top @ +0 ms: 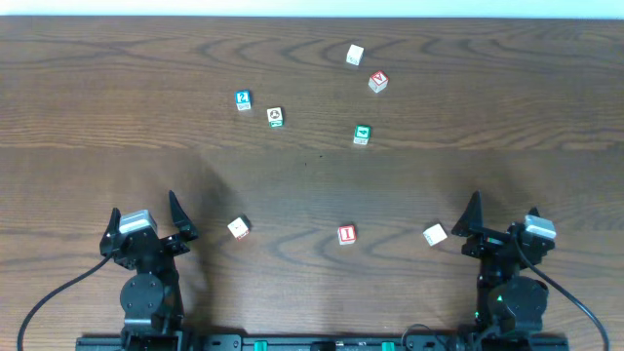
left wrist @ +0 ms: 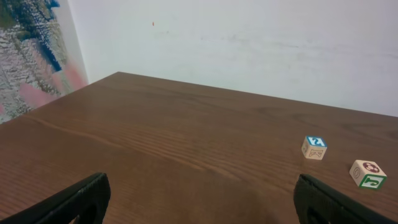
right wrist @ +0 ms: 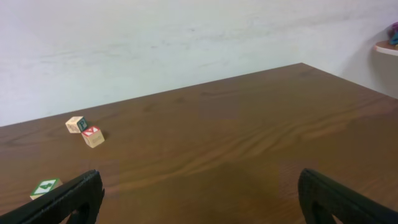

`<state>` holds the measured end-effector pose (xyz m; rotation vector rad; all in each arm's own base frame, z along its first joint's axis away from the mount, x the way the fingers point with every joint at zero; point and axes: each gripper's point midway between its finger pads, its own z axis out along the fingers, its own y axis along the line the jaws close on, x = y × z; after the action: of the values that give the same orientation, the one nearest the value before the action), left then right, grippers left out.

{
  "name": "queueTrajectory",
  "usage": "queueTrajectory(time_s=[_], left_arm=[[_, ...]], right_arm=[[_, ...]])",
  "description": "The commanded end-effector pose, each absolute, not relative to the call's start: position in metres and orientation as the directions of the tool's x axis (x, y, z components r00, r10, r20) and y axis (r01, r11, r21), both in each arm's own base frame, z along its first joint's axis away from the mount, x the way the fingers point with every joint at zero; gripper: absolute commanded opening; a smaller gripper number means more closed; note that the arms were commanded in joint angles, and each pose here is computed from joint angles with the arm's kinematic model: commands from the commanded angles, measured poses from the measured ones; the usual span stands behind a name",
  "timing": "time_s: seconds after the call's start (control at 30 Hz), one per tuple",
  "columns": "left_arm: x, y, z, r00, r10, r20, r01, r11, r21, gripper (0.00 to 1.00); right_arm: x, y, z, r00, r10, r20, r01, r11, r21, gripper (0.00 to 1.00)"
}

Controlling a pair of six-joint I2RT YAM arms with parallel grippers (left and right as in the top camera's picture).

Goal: Spell out Ai2

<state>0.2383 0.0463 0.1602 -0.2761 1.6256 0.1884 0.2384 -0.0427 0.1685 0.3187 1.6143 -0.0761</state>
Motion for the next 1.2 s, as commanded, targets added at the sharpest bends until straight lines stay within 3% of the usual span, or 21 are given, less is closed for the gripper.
queueTrajectory(time_s=[0.0, 0.93, 1.17], left_arm=[[0.237, 0.049, 0.143, -0.109, -0.072, -0.991, -0.310, 0.950, -0.035, 0.96], [0.237, 0.049, 0.144, -0.105, -0.072, -0.992, -0.310, 0.950, -0.036, 0.95], [0.245, 0.013, 0.199, 0.100, -0.113, -0.989, -0.081, 0.989, -0.122, 0.96]], right_arm=[[0.238, -0.046, 0.160, -0.053, 0.145, -0.988, 0.266, 0.956, 0.126, 0.99], [0.238, -0.046, 0.160, -0.053, 0.145, -0.988, 0.266, 0.956, 0.126, 0.99], [0.238, -0.046, 0.160, -0.053, 0.145, -0.988, 0.266, 0.956, 0.126, 0.99]])
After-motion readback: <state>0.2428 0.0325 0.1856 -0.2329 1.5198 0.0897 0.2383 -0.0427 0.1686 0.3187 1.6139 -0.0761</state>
